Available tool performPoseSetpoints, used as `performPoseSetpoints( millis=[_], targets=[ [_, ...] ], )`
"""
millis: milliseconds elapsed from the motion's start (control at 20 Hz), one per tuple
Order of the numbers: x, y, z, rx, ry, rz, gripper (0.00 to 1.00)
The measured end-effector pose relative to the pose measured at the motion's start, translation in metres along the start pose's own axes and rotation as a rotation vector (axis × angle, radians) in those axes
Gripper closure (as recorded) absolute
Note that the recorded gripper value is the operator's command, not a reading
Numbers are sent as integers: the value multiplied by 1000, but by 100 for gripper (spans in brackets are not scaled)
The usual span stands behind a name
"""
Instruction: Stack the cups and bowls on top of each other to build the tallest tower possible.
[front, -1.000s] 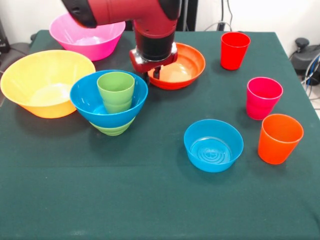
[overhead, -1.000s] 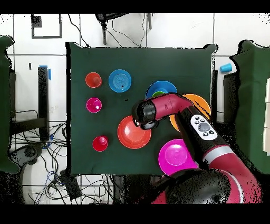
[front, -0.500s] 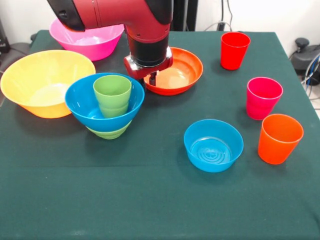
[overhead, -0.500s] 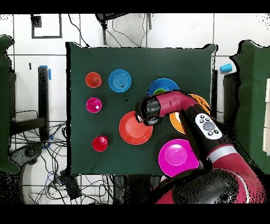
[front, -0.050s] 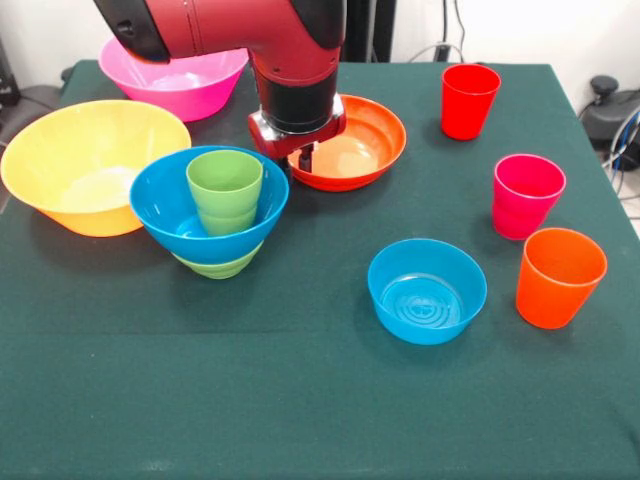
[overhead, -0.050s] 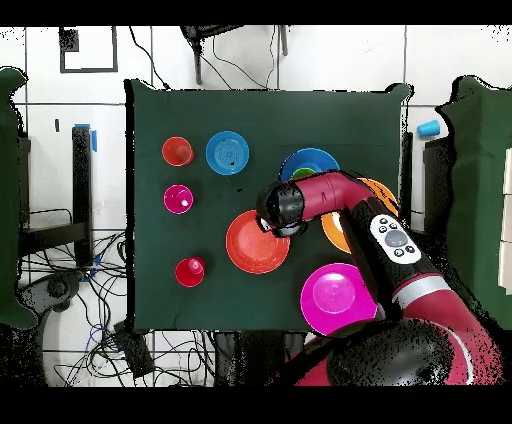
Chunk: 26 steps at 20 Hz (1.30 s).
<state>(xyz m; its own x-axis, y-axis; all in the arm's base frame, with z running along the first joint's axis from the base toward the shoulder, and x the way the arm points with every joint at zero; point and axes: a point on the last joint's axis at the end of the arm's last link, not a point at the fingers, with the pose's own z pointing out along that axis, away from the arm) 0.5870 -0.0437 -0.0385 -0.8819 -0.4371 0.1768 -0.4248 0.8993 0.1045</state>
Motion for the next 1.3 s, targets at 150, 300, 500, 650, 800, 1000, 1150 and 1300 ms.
performPoseSetpoints(
  millis=[150,300,500,650,800,1000,1150,1300],
  targets=[
    [5,2,0,14,-15,-13,100],
    [17,7,1,34,-56,-41,100],
    [33,12,3,45,-115,-65,100],
    [35,11,5,50,-133,-66,100],
    [36,9,2,51,-138,-63,100],
    [47,2,-8,50,-142,-46,100],
    [54,-1,-15,53,-141,-38,100],
    [62,-5,-27,55,-144,-23,100]
  ],
)
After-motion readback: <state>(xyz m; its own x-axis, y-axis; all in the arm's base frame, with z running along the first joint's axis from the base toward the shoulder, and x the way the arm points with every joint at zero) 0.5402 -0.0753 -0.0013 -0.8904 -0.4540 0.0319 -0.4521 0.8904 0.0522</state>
